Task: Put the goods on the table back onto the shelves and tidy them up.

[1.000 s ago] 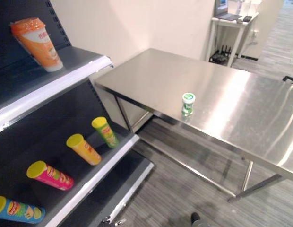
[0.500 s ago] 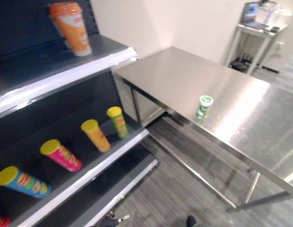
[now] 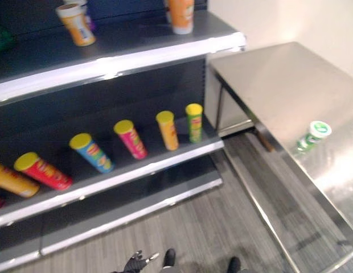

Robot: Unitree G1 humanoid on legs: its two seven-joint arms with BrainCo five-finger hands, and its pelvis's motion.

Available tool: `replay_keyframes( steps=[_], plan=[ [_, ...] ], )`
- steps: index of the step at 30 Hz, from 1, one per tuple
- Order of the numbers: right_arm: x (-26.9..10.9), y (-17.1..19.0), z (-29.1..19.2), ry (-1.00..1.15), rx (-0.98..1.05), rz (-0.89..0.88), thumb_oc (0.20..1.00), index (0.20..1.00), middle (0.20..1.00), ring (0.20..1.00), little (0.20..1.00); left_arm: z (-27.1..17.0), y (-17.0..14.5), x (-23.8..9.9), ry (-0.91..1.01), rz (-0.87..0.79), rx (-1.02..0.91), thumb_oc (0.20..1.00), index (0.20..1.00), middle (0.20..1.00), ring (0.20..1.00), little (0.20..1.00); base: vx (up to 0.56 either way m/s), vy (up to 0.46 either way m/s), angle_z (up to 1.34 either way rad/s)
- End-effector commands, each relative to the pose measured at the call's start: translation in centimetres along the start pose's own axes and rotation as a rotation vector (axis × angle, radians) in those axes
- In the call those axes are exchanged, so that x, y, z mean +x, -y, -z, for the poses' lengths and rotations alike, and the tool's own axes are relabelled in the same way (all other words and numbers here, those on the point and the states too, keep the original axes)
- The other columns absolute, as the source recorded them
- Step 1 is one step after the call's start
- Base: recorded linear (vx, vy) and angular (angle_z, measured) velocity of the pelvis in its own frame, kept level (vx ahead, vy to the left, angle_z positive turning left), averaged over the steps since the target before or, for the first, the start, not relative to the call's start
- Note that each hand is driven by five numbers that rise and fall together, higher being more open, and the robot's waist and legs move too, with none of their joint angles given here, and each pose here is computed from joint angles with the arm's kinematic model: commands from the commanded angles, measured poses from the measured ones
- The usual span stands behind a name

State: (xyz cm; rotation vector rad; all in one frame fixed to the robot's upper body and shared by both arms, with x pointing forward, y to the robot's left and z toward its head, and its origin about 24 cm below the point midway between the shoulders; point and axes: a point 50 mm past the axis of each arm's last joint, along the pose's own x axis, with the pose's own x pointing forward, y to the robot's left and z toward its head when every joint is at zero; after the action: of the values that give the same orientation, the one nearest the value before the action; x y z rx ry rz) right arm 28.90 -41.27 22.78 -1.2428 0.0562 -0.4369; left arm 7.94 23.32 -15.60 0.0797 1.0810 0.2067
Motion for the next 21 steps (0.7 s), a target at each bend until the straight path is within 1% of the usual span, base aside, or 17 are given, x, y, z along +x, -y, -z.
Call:
replay_keyframes(
  steps=[1,8,12,20,21],
  plan=[
    [0.6,0.4,-0.5,-0.001,0.027,0.019,1.0,1.0,1.0,1.0,1.0,-2.7,-2.9,0.5,0.071,-0.069,0.026,1.0,1.0,1.0,1.0,1.0,0.03,-0.04,0.29],
    [0.7,-1.5,-0.5,-0.012,0.029,-0.037,1.0,1.0,1.0,1.0,1.0,-1.7,-3.4,0.3,0.046,-0.086,0.019,1.0,1.0,1.0,1.0,1.0,0.03,-0.024,0.0],
    [0.5,-3.2,-0.7,-0.007,0.073,-0.07,1.0,1.0,1.0,1.0,1.0,-1.3,-3.5,0.2,0.037,-0.09,0.015,1.0,1.0,1.0,1.0,1.0,0.03,0.005,-0.1],
    [0.1,-5.3,-1.2,0.021,0.107,-0.137,1.0,1.0,1.0,1.0,1.0,-0.8,-3.3,0.0,0.027,-0.085,0.018,1.0,1.0,1.0,1.0,1.0,0.01,0.002,-0.03],
    [0.8,-6.0,-4.2,0.117,0.103,-0.101,1.0,1.0,1.0,1.0,1.0,0.2,-3.0,-0.2,0.007,-0.12,-0.068,1.0,1.0,1.0,1.0,1.0,0.02,0.003,-0.1]
  ],
)
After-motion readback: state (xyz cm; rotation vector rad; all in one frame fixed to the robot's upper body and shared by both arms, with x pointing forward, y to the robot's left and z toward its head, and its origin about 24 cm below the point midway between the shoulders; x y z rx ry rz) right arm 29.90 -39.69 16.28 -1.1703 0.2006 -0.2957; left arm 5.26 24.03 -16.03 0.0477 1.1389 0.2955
